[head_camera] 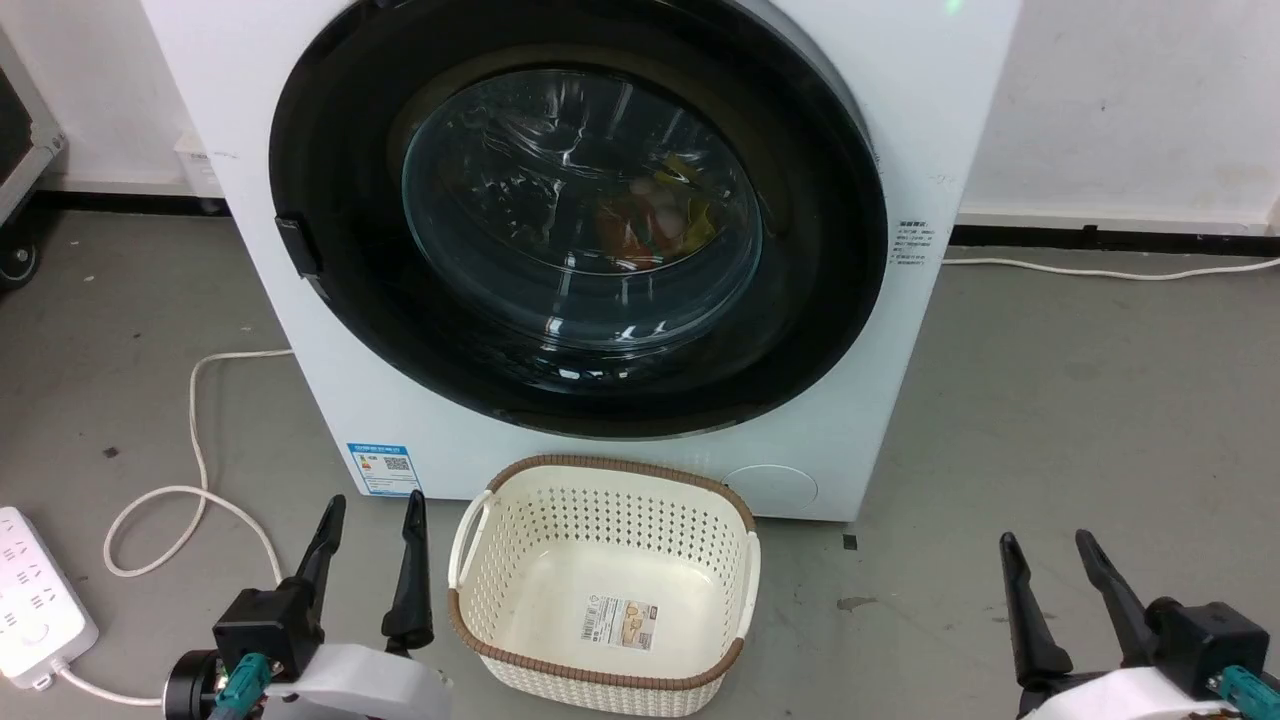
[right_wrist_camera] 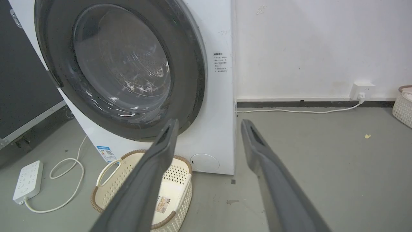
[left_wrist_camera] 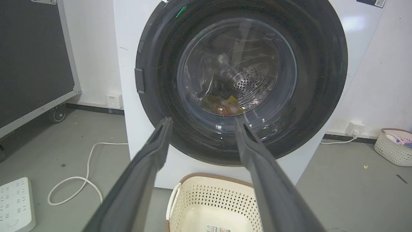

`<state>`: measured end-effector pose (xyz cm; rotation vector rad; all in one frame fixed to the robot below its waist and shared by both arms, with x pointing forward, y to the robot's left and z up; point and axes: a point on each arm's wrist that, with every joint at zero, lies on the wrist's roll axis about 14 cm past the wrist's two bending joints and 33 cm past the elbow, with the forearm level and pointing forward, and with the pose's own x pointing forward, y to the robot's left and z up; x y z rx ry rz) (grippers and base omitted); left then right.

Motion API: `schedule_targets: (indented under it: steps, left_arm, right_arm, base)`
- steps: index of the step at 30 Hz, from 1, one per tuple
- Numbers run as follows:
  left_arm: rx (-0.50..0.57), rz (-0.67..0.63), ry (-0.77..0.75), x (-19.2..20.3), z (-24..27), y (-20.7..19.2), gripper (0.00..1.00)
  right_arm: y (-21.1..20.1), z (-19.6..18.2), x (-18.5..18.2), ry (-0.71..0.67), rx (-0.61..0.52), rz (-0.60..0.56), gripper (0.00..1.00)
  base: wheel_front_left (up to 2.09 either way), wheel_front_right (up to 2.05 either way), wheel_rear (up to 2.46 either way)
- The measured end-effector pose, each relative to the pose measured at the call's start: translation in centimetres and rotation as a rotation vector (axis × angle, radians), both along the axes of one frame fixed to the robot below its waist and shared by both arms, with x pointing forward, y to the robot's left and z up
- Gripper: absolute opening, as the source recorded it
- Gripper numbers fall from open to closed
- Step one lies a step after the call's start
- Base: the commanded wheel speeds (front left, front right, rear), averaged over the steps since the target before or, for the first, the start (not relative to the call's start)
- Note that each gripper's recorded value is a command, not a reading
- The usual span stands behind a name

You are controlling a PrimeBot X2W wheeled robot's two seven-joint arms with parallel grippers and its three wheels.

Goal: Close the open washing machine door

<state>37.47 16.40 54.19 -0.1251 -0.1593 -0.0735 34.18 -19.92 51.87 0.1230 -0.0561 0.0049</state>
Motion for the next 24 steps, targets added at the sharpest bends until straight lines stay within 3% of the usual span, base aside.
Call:
schedule_targets:
  steps: [22,23,24]
  left_arm:
    - [-0.008,0.010,0.031,0.0,-0.8,0.2,1.00]
    - [-0.006,0.010,0.032,0.0,-0.8,0.2,0.00]
    - [-0.005,0.010,0.032,0.0,-0.9,0.2,0.00]
  right_arm:
    - [1.4,-0.2,0.2,0.018,-0.003,0.042,1.00]
    - [1.4,-0.2,0.2,0.019,-0.003,0.043,0.00]
    - [1.4,-0.3,0.2,0.020,-0.003,0.044,0.00]
  base:
    - [0.00,0.00,0.00]
    - [0.00,0.00,0.00]
    - [0.00,0.00,0.00]
